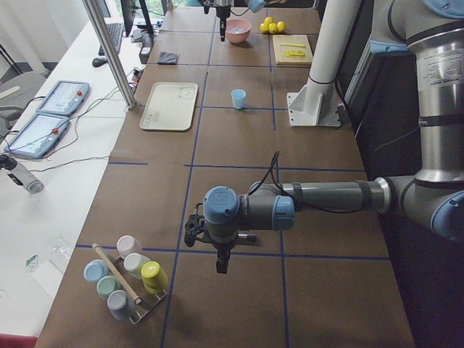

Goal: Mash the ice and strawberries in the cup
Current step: 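Carry the ice cube over the light blue cup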

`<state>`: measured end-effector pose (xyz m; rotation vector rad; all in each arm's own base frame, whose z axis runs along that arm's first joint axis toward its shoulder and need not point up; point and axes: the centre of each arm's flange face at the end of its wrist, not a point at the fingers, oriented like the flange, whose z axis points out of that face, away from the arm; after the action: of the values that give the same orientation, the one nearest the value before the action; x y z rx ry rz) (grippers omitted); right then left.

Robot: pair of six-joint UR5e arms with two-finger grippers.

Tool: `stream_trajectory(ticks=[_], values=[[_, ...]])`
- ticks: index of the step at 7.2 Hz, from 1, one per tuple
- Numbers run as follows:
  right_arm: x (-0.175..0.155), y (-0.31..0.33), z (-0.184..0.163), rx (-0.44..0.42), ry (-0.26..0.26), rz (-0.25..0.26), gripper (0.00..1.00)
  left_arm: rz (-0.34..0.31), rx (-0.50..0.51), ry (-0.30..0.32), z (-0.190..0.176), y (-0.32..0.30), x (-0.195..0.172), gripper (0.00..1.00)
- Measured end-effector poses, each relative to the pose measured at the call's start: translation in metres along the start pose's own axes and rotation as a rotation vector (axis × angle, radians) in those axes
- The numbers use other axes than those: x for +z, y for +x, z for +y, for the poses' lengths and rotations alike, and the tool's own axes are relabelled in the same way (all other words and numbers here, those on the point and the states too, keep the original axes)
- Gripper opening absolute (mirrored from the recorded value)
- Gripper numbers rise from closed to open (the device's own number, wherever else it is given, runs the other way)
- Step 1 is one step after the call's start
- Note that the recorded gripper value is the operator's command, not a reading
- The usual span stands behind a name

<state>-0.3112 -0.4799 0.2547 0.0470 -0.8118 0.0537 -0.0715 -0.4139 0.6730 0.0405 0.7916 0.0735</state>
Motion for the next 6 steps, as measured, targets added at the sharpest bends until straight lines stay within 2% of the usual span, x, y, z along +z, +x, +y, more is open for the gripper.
stream_trajectory(ticks=[4, 6], values=[[0.05, -0.184, 0.055, 0.143, 0.041, 0.003, 0.01, -0.001, -0.001, -0.002, 0.0, -0.001, 0.001, 1.0], [0.069, -0.237, 0.087, 0.177, 0.048, 0.01, 0.02, -0.001, -0.002, -0.003, 0.0, -0.001, 0.002, 1.0]])
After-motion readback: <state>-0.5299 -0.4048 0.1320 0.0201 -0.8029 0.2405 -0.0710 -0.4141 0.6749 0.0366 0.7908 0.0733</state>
